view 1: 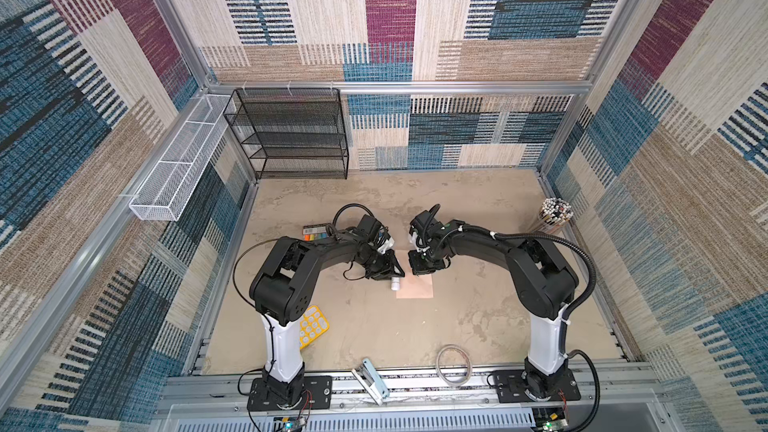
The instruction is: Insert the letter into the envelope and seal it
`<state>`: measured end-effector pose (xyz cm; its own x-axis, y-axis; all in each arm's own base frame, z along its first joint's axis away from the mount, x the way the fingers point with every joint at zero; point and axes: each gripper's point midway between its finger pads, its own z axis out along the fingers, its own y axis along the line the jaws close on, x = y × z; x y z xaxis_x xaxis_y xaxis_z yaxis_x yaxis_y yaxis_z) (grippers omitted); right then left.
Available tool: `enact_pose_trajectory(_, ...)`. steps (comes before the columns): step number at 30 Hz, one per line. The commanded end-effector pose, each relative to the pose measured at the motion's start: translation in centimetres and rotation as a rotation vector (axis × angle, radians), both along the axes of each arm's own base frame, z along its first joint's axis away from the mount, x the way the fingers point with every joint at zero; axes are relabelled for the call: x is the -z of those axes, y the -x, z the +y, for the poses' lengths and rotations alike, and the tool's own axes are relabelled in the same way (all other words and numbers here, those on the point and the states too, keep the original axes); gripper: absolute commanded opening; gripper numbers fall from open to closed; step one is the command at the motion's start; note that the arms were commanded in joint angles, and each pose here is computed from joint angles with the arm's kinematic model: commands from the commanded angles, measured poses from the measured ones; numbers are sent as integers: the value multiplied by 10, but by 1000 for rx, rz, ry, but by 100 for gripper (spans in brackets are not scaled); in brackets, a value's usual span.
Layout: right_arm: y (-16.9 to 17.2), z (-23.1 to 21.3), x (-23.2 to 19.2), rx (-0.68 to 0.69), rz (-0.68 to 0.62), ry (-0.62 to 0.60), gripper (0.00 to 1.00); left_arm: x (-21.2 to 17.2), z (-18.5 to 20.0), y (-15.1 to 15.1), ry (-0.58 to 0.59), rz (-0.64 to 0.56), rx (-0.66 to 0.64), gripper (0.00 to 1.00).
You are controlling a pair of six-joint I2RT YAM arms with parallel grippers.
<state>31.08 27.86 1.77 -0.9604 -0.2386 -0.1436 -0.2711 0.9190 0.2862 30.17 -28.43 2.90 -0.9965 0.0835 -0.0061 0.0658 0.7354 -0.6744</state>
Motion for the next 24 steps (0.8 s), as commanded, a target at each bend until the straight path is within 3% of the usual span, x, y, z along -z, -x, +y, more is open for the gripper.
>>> enact_pose_trajectory(1,5,-15,21,6,15,112,11,5,5,0,-32,-19,7,0)
enact_pose_trajectory(8,5,-14,16,6,3,119,14,4,8,0,-35,-23,5,0)
enact_pose_trajectory(24,-9,-11,-52,20,-109,70,19,7,9,2,-40,-13,5,0)
